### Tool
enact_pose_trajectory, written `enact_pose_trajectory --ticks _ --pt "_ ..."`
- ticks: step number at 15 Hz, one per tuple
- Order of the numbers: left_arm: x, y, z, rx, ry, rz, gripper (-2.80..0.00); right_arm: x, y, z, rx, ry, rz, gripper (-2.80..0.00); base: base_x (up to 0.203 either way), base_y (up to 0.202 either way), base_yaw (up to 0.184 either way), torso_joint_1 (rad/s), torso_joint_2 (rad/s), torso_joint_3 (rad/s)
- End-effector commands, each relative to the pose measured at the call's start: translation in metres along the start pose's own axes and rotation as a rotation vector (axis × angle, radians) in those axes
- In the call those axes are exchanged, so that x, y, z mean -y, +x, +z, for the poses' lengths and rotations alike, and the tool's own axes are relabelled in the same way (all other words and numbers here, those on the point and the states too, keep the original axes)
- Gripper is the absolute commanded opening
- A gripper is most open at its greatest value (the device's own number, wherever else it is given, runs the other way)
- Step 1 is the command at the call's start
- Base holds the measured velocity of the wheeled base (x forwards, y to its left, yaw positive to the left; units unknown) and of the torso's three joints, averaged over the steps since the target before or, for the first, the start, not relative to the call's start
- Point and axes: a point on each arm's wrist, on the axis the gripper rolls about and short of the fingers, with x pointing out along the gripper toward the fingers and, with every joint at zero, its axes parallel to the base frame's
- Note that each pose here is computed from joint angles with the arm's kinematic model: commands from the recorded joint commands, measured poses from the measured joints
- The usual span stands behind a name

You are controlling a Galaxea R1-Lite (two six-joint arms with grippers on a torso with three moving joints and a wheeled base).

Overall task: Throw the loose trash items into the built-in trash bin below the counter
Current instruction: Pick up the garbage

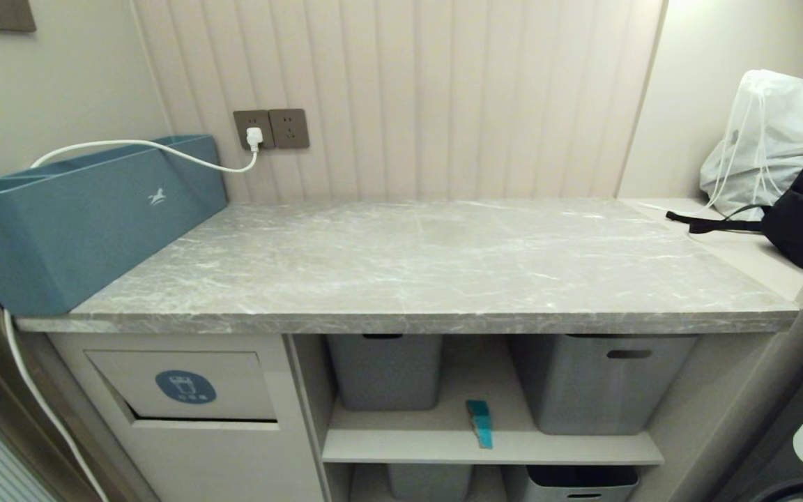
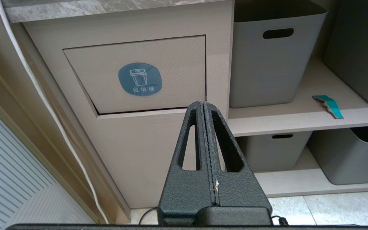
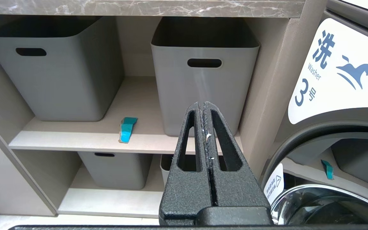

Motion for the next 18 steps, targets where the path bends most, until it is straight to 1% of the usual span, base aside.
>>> enact_pose_trajectory --ticks 1,7,10,13,15,18 --pt "0.0000 0.0000 -0.0002 -0.002 0.001 -0.001 -2.80 0.0000 0.0000 0.0000 0.000 -0.001 0.000 -2.80 0.000 0.000 0.000 0.000 0.00 0.000" --pt "0.0001 0.0008 -0.0012 0.004 -0.004 -0.001 -2.80 0.0000 0.0000 0.0000 0.000 -0.001 0.000 -2.80 0.000 0.000 0.000 0.000 0.00 0.000" --pt "0.0001 0.0030 -0.0010 0.049 -0.004 0.002 -2.80 0.0000 0.0000 0.0000 0.000 -0.002 0.000 -2.80 0.000 0.000 0.000 0.000 0.00 0.000" --pt "0.0001 0.0031 -0.0009 0.052 -0.002 0.001 -2.80 0.0000 0.0000 0.0000 0.000 -0.002 0.000 -2.80 0.000 0.000 0.000 0.000 0.00 0.000" --pt "0.0001 0.0031 -0.0009 0.052 -0.004 0.001 -2.80 0.0000 0.0000 0.0000 0.000 -0.004 0.000 -2.80 0.000 0.000 0.000 -0.078 0.21 0.117" --pt "0.0001 0.0031 -0.0008 0.053 -0.004 0.002 -2.80 0.0000 0.0001 0.0001 -0.001 -0.002 0.000 -2.80 0.000 0.000 0.000 -0.170 0.42 0.244"
